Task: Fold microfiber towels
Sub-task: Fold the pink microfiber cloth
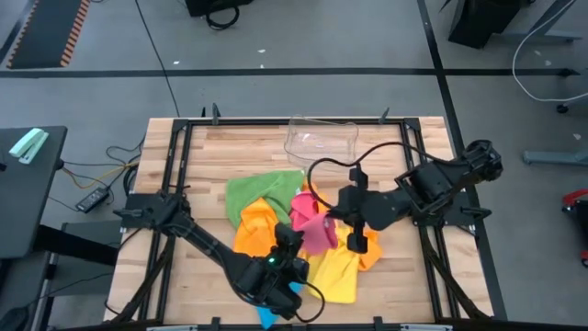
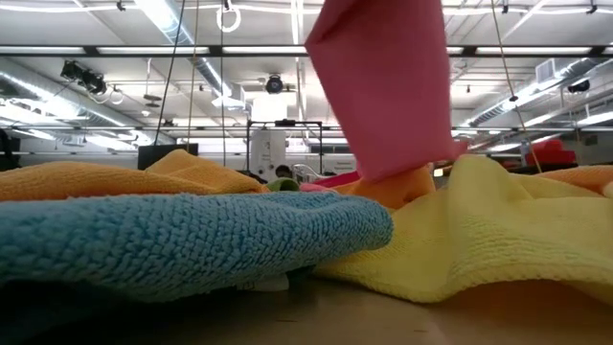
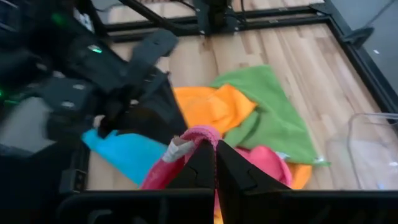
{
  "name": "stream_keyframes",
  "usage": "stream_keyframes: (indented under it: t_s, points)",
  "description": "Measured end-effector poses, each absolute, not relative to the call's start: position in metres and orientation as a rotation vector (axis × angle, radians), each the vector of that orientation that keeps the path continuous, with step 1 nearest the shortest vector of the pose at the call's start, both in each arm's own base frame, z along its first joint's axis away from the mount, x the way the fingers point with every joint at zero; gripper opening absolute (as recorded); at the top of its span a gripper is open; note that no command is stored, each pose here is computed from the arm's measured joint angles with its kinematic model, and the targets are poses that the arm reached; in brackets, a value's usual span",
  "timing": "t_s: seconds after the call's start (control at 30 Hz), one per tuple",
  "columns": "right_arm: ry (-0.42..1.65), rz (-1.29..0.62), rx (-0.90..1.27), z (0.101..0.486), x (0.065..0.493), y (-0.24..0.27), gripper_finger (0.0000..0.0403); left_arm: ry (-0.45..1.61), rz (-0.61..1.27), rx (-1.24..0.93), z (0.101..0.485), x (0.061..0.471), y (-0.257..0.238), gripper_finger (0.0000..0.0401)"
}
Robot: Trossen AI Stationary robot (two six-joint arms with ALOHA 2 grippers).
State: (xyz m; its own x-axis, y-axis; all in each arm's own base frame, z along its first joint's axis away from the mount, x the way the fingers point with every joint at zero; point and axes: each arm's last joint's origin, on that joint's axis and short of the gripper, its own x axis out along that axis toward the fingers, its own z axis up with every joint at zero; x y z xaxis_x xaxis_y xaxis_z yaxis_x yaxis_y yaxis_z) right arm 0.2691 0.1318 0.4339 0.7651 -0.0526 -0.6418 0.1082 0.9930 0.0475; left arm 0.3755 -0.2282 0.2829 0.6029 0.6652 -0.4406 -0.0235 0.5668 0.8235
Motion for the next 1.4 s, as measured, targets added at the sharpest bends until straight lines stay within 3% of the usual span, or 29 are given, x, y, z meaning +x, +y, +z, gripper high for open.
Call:
stream_keyframes:
  t_s: [0.37, 0.83, 1.23, 1.4]
  points:
    - [0.572, -0.230, 0.051, 0.437, 0.264, 0.144, 0.0004, 0.842, 0.489, 0.850, 0.282, 0.370, -0.229, 0.0156]
    - [0.633, -0.243, 0.041, 0.394, 0.290, 0.133, 0.0004, 0.670, 0.345, 0.923, 0.292, 0.380, -0.267, 0.0138]
    - [0.592, -0.226, 0.099, 0.396, 0.299, 0.127, 0.0004, 0.743, 0.369, 1.061, 0.275, 0.412, -0.240, 0.0206]
    - [0.592, -0.226, 0.099, 0.396, 0.299, 0.127, 0.0004, 0.704, 0.381, 1.117, 0.280, 0.417, -0.243, 0.0214]
